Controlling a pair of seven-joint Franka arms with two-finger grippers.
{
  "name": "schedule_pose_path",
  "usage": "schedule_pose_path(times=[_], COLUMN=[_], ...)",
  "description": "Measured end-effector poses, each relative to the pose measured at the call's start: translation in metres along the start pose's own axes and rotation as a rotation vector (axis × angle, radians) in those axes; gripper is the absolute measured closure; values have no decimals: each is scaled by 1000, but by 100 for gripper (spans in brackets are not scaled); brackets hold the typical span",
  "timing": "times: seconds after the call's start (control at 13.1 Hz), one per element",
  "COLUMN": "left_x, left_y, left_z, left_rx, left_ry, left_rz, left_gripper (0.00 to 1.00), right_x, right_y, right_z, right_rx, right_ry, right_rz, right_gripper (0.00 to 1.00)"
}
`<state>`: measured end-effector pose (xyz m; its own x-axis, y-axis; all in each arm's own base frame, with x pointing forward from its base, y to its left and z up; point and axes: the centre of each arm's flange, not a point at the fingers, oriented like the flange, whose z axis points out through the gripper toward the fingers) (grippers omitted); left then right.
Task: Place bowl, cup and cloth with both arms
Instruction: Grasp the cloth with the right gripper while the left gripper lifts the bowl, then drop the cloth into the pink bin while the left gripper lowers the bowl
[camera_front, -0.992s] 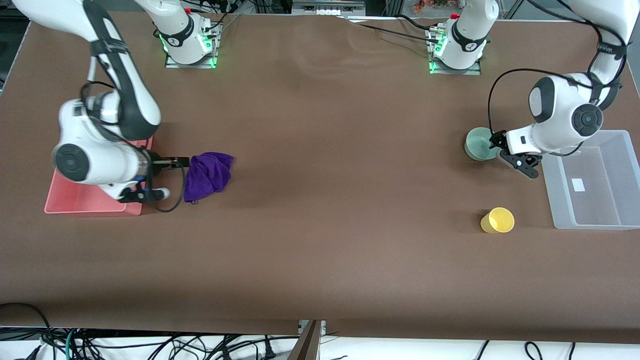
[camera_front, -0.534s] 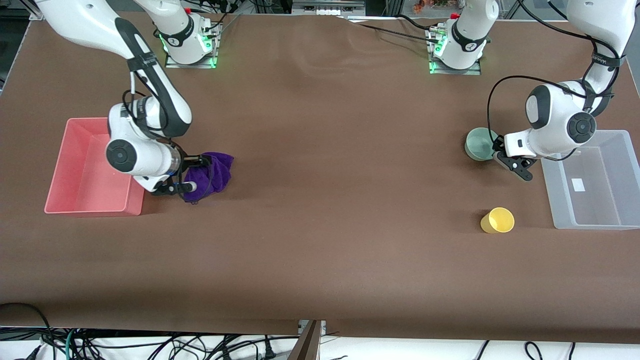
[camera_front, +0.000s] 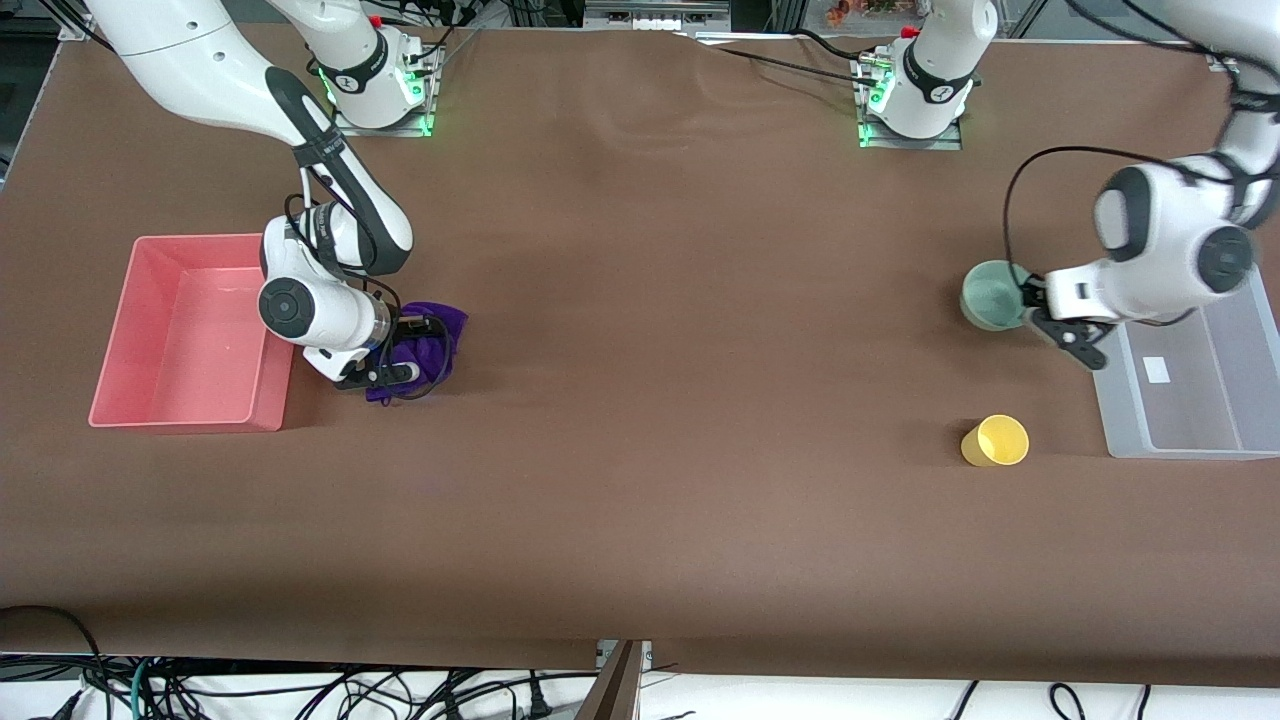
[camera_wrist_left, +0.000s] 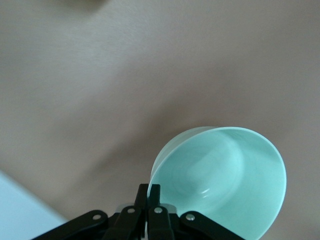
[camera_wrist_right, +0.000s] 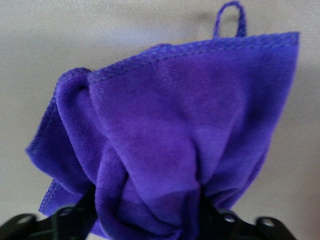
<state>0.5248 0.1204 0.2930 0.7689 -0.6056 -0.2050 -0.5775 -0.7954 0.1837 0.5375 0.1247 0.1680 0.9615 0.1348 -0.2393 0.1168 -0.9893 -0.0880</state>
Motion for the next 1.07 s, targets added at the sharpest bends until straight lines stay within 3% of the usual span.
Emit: schedule_pose_path(times=[0.08, 0.23, 0.38, 0.53, 0.76, 0.99, 1.07], left_x=[-3, -21, -54, -90, -121, -117, -115], left_y=[-10, -36, -88, -156, -243, -271, -272], left_z=[-45, -106, -125, -99, -25, 28, 31], left_rx=[-21, -27, -8, -10, 47, 77, 76], left_ry=[-20, -11, 5, 18, 78, 101, 102], left_rz=[-14, -37, -18, -8, -24, -33, -31], left_gripper=[97, 97, 97, 97, 97, 97, 91], right_x=[0, 1, 2, 6, 17, 25, 22], right_y=[0, 0, 0, 2, 6, 24, 39], right_z=[-2, -5, -9, -19, -64, -157, -190], right_rx=[0, -1, -2, -4, -11, -25, -42], right_ry=[3, 7, -4, -26, -82, -161, -183], right_rz=[0, -2, -2, 1, 9, 1, -16], right_gripper=[44, 64, 83, 85, 85, 85, 85])
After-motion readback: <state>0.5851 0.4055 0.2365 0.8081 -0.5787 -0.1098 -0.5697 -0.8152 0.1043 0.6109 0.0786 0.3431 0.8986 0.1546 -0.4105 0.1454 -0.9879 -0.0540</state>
